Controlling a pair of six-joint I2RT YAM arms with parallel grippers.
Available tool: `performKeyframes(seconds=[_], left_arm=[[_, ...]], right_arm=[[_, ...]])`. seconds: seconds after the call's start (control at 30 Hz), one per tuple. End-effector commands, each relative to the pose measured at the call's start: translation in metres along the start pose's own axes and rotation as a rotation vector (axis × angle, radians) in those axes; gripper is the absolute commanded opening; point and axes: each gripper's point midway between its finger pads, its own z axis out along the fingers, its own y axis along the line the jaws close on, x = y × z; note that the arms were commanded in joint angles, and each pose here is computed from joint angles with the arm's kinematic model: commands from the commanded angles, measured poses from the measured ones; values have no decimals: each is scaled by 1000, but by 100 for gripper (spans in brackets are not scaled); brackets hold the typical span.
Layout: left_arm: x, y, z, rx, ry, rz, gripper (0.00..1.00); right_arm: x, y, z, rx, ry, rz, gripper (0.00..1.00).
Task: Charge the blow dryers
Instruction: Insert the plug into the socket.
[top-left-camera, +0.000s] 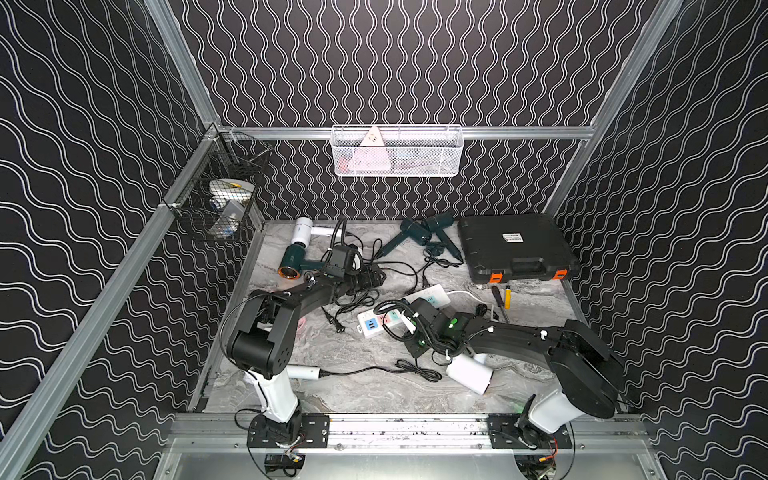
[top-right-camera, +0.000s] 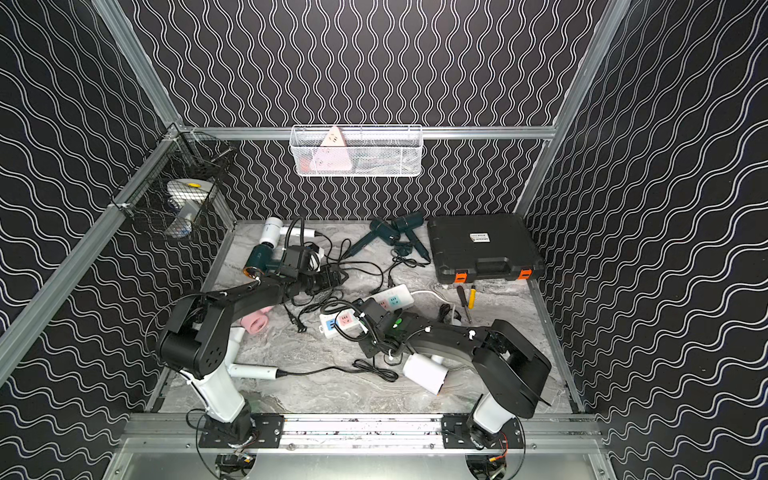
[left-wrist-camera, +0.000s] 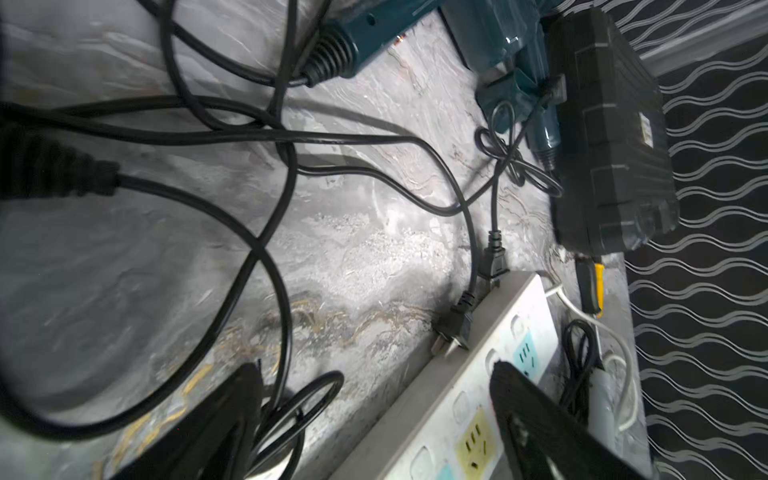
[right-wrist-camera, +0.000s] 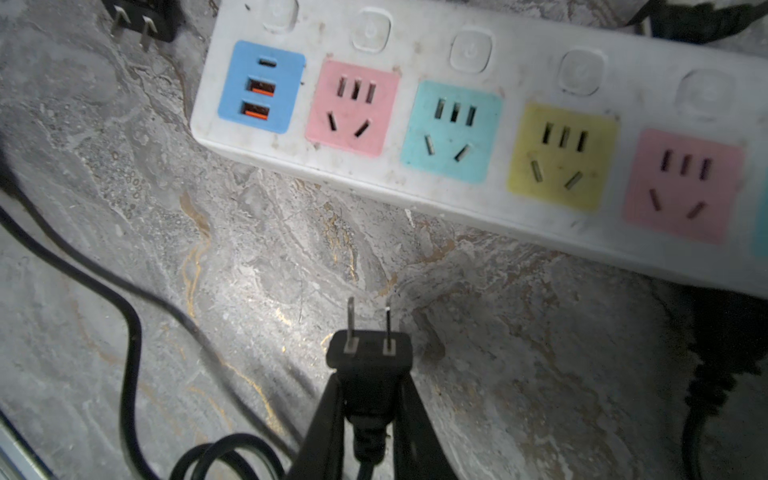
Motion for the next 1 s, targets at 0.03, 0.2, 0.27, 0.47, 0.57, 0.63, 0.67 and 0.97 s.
performKeyframes(seconds=[0.03, 0.2, 0.27, 0.47, 0.57, 0.63, 0.67, 0.97], left_arm=[[7, -10, 5, 66, 61, 54, 90], [14, -19, 10, 138, 92, 55, 86], [18, -20, 11, 148, 99, 50, 85], [31, -39, 9, 209, 128, 66, 85], [39, -45, 11, 198, 153, 93, 86], [42, -41, 15, 181, 164, 94, 86], [44, -38, 17, 168, 170, 93, 86], [56, -3, 11, 3, 163, 72, 87]], right_arm=[[5, 1, 4, 12, 55, 40, 0], [2, -1, 12, 41, 67, 68, 0], [0, 0, 12, 50, 65, 73, 0], [0, 3, 16, 64, 69, 66, 0], [0, 6, 16, 61, 66, 64, 0], [-1, 8, 16, 63, 65, 62, 0], [0, 8, 17, 67, 66, 62, 0], [3, 13, 28, 99, 87, 46, 0]])
